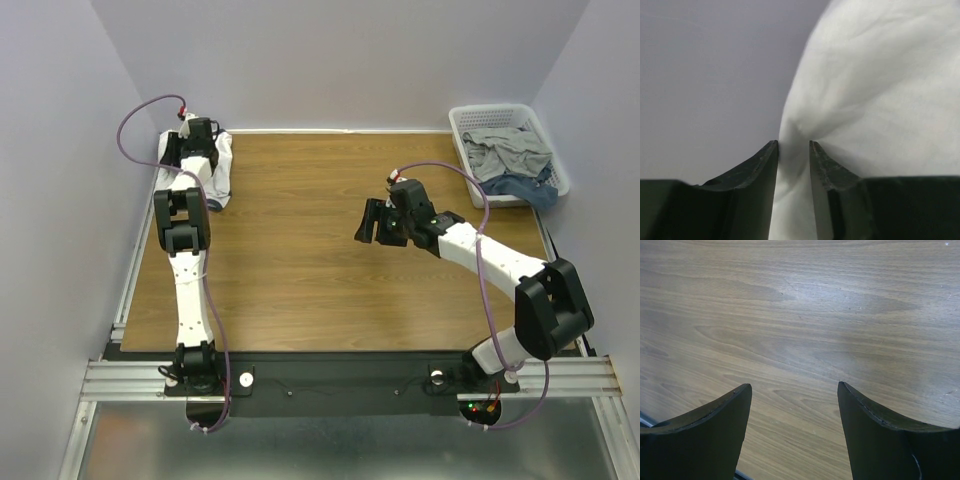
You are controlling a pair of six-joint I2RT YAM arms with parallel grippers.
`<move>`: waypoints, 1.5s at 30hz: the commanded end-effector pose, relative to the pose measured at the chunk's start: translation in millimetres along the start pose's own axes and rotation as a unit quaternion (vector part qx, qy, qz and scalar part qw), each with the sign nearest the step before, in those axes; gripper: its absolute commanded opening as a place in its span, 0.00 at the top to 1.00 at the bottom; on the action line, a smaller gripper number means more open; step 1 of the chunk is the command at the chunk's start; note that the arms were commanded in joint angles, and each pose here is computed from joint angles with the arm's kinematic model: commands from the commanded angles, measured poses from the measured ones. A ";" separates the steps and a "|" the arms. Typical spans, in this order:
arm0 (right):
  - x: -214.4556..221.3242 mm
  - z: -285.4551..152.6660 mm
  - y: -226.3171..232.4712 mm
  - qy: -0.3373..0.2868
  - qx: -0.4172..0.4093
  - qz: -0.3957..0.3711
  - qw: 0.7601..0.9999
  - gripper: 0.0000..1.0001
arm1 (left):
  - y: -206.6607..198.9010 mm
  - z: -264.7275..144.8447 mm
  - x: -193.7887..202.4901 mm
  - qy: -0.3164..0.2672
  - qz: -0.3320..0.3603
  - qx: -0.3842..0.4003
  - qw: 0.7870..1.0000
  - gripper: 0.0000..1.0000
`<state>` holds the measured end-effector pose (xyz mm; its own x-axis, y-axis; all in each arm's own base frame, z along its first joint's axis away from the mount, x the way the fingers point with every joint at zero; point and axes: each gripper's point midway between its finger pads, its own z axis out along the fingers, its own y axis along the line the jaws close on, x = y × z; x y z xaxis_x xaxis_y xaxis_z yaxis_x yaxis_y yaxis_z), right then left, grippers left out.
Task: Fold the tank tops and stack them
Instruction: Neatly place the folded tank top to the corner
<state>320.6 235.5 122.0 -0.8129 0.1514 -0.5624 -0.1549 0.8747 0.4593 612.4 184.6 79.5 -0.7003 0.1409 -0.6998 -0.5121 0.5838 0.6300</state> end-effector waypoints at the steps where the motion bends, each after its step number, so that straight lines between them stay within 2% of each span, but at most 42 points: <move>1: -18.1 -6.0 16.3 -0.024 -0.019 -0.015 0.999 0.25 | 32.3 -17.3 -61.0 -0.061 -0.088 -0.027 0.994 0.47; 2: -19.3 -6.6 16.4 -0.026 -0.019 -0.015 0.999 0.25 | 38.6 -21.7 -70.5 -0.069 -0.105 -0.025 0.992 0.46; 3: -20.4 -6.7 16.7 -0.028 -0.019 -0.016 0.999 0.25 | 41.4 -24.3 -75.8 -0.074 -0.112 -0.020 0.991 0.39; 4: -21.4 -6.8 16.4 -0.029 -0.018 -0.016 0.999 0.25 | 42.2 -27.9 -82.1 -0.081 -0.119 -0.010 0.990 0.36; 10: -26.3 -7.6 15.7 -0.039 -0.012 -0.015 0.999 0.24 | 67.1 -69.1 -128.7 -0.125 -0.170 0.031 0.977 0.34; 12: -27.8 -7.2 14.9 -0.042 -0.008 -0.013 0.999 0.23 | 62.7 -85.2 -135.0 -0.129 -0.182 0.055 0.973 0.34; 15: -30.2 -7.4 15.1 -0.047 -0.007 -0.010 0.999 0.23 | 82.1 -112.2 -149.7 -0.141 -0.214 0.073 0.964 0.34; 16: -32.1 -7.3 13.0 -0.051 -0.002 -0.010 0.999 0.23 | 65.4 -132.7 -154.9 -0.147 -0.229 0.105 0.956 0.34; 18: -34.8 -7.3 12.1 -0.058 0.001 -0.007 0.998 0.22 | 61.2 -183.1 -164.8 -0.157 -0.249 0.156 0.943 0.34; 19: -34.4 -7.2 12.6 -0.058 0.001 -0.008 0.998 0.22 | 53.5 -180.4 -154.8 -0.147 -0.237 0.160 0.947 0.34; 20: -36.7 -8.1 13.2 -0.061 0.000 -0.006 0.998 0.22 | 51.5 -210.0 -161.2 -0.151 -0.257 0.184 0.937 0.29; 22: -37.8 -9.2 13.4 -0.065 0.001 -0.004 0.998 0.22 | 35.7 -237.0 -150.8 -0.140 -0.260 0.221 0.929 0.29; 23: -40.9 -12.4 15.5 -0.070 -0.002 -0.003 0.998 0.22 | 42.8 -256.8 -154.3 -0.144 -0.275 0.237 0.920 0.28; 25: -43.3 -15.6 14.5 -0.077 0.002 -0.002 0.997 0.21 | 14.7 -296.5 -138.5 -0.120 -0.287 0.303 0.901 0.16; 26: -44.8 -17.7 14.4 -0.082 0.003 -0.002 0.997 0.21 | 22.4 -317.4 -138.8 -0.118 -0.307 0.323 0.887 0.14; 27: -48.1 -23.0 15.3 -0.090 0.002 -0.001 0.996 0.21 | 10.5 -346.9 -134.5 -0.111 -0.318 0.360 0.870 0.07; 28: -48.0 -25.4 14.5 -0.093 0.003 -0.001 0.996 0.19 | -3.9 -359.4 -113.2 -0.093 -0.305 0.384 0.867 0.02; 29: -49.1 -28.8 15.7 -0.096 0.000 -0.001 0.995 0.18 | 6.0 -383.6 -113.0 -0.101 -0.313 0.402 0.854 0.02; 31: -55.4 -40.5 11.9 -0.120 0.010 -0.001 0.993 0.15 | -11.5 -428.4 -84.5 -0.098 -0.280 0.440 0.848 0.02; 32: -55.8 -44.0 11.4 -0.126 0.011 0.000 0.992 0.14 | 2.6 -448.5 -82.7 -0.109 -0.285 0.452 0.838 0.02; 33: -59.6 -53.5 12.3 -0.139 0.009 0.001 0.990 0.12 | -2.4 -457.6 -62.5 -0.102 -0.270 0.459 0.840 0.02; 34: -62.6 -58.0 10.1 -0.149 0.014 0.002 0.989 0.10 | -5.5 -488.3 -50.6 -0.107 -0.256 0.485 0.829 0.02; 35: -60.5 -60.1 7.6 -0.151 0.018 0.004 0.988 0.08 | 10.7 -505.0 -47.5 -0.115 -0.265 0.500 0.816 0.02; 37: -62.1 -69.3 6.1 -0.164 0.018 0.007 0.986 0.00 | 8.8 -522.3 -16.1 -0.107 -0.244 0.523 0.809 0.02; 38: -62.9 -76.4 5.2 -0.175 0.018 0.010 0.984 0.00 | 22.1 -542.7 -10.9 -0.112 -0.253 0.548 0.790 0.02; 41: -66.4 -87.3 1.1 -0.196 0.026 0.020 0.980 0.00 | 33.9 -557.2 9.9 -0.113 -0.245 0.580 0.768 0.02; 45: -62.7 -87.7 -3.5 -0.196 0.033 0.030 0.980 0.00 | 38.8 -565.6 21.8 -0.116 -0.229 0.603 0.756 0.02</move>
<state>319.0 189.7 213.1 -0.5740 0.3229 -0.7525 -0.1053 0.8822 0.4589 300.3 -241.8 270.1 -0.4245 -0.2016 -0.8827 0.2261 0.9204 -0.3190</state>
